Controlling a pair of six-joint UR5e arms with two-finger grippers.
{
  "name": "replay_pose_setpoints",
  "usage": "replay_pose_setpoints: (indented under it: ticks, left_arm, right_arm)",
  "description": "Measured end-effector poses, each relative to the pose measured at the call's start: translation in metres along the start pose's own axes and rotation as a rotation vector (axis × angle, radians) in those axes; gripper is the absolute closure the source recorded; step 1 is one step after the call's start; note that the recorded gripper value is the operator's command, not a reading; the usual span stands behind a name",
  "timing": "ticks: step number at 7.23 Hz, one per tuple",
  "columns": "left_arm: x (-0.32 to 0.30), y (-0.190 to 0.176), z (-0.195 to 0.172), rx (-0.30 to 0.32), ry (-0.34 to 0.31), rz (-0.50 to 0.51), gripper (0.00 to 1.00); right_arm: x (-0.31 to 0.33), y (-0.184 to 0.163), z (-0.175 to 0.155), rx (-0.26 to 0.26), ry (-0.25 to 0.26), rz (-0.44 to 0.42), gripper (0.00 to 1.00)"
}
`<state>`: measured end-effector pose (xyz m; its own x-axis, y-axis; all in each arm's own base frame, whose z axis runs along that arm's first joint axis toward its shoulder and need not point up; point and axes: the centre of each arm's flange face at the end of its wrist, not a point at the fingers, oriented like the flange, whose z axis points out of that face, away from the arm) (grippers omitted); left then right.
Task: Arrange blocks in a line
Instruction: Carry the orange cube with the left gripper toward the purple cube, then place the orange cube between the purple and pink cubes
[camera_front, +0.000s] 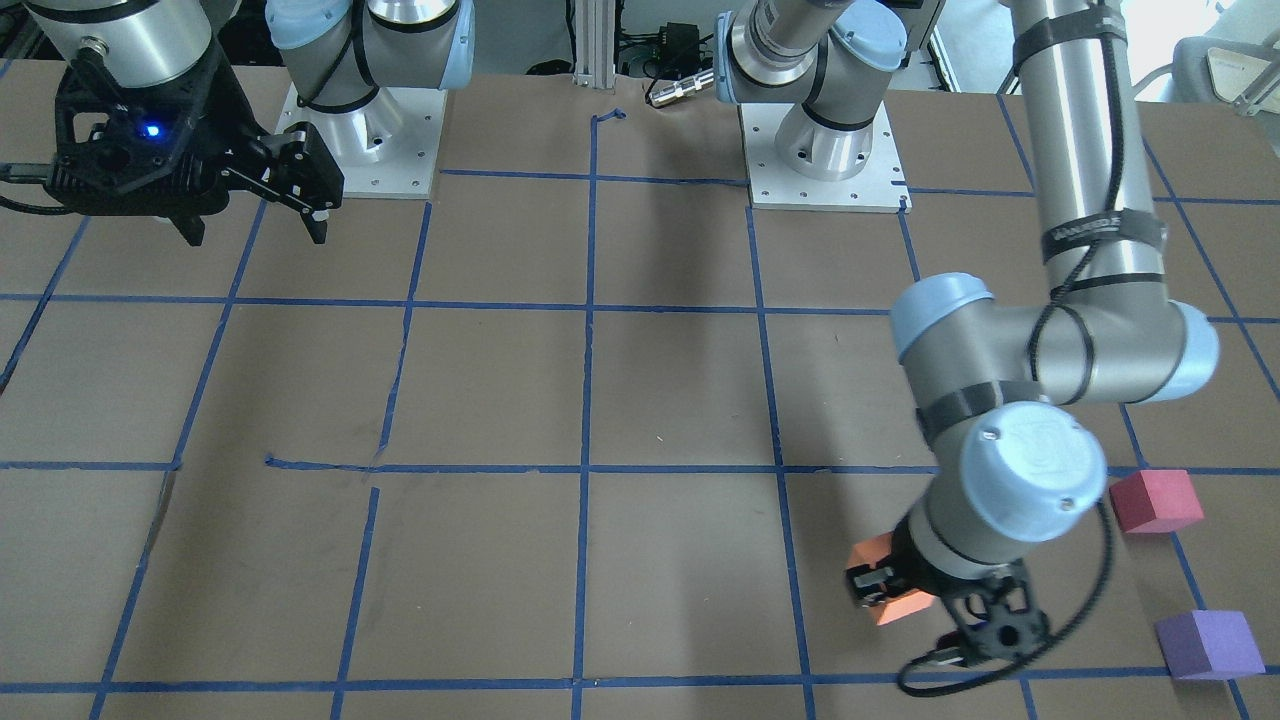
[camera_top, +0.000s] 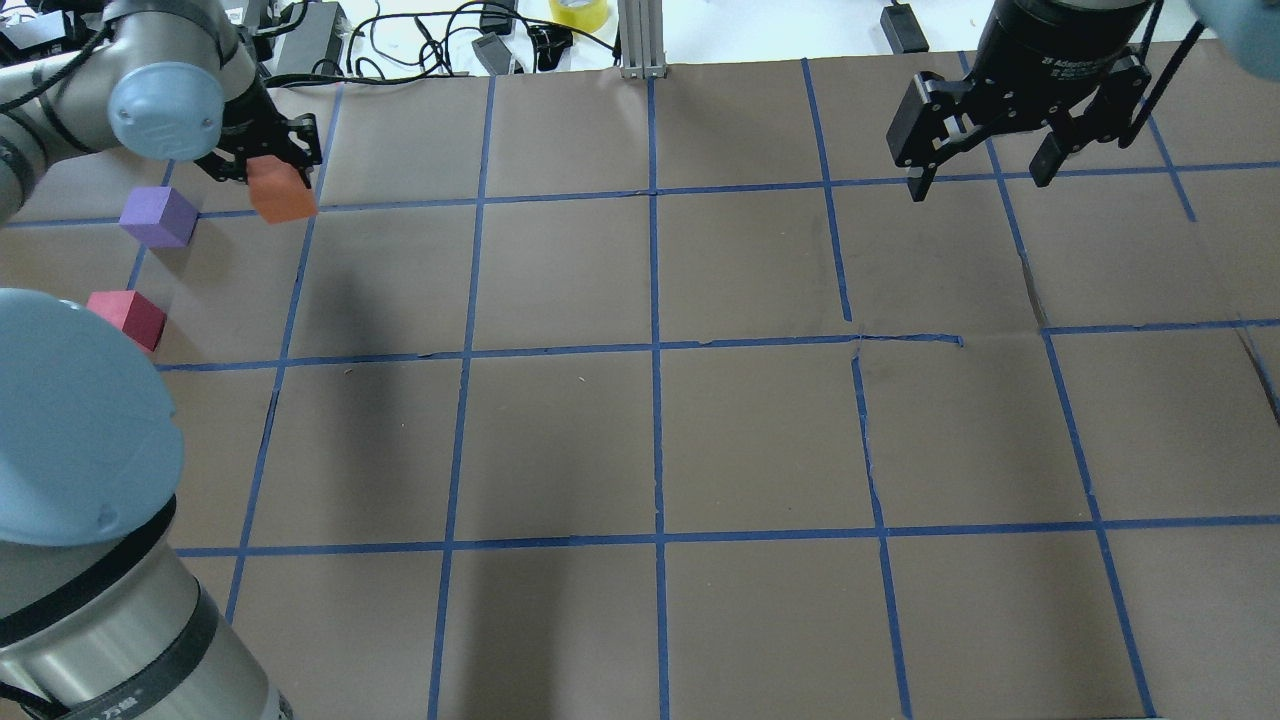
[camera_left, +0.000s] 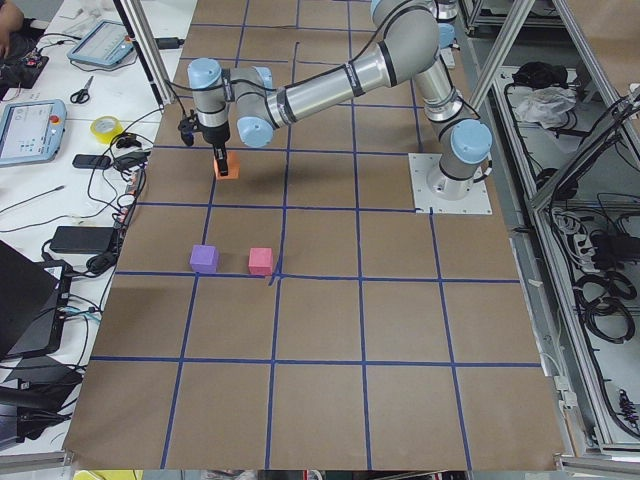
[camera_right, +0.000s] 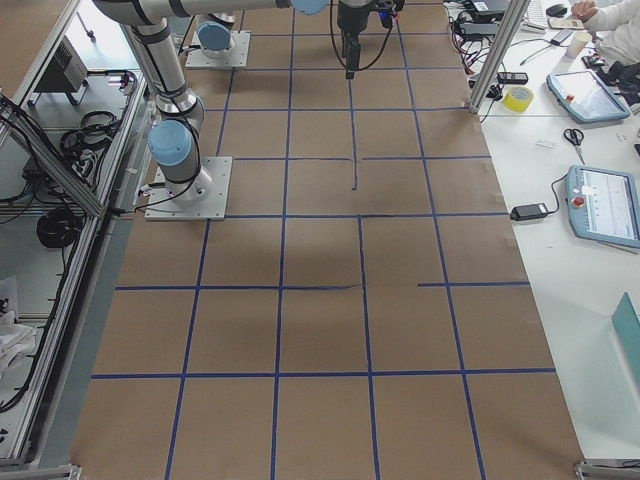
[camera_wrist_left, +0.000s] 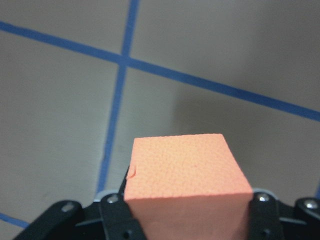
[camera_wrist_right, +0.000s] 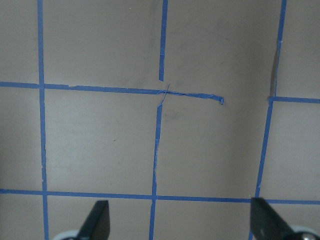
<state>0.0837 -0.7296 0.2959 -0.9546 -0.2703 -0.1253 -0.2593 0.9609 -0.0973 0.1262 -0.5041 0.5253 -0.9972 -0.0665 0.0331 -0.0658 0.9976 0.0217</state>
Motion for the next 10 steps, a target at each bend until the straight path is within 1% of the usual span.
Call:
replay_pose_setpoints:
  ticks: [2,3,4,6,7,8,10]
  left_arm:
    - [-0.093,-0.028,-0.001,0.038,-0.02,0.015,1.0]
    - [-0.135,-0.036,0.008,0.04,-0.027,0.018,1.0]
    - [-0.166,-0.039,0.023,0.026,-0.028,0.022,1.0]
    - [-0.194,-0.033,0.051,-0.037,-0.013,0.02,1.0]
    - [-0.2,-0.029,0.061,-0.066,-0.004,0.055,1.0]
    - [-0.202,-0.027,0.067,-0.08,0.002,0.122,1.0]
    - [-0.203,-0.027,0.077,-0.093,0.009,0.224,1.0]
  right_arm:
    - [0.0,0.0,0.0,0.0,0.001,0.0,0.0]
    - [0.0,0.0,0.0,0.001,0.001,0.001,0.0]
    - [0.0,0.0,0.0,0.001,0.002,0.001,0.0]
    - [0.0,-0.001,-0.001,0.005,0.002,0.004,0.0]
    - [0.0,-0.001,-0.001,0.007,0.002,0.006,0.0]
    - [0.0,-0.001,-0.001,0.007,0.002,0.007,0.0]
    - [0.0,-0.001,-0.001,0.007,0.001,0.007,0.0]
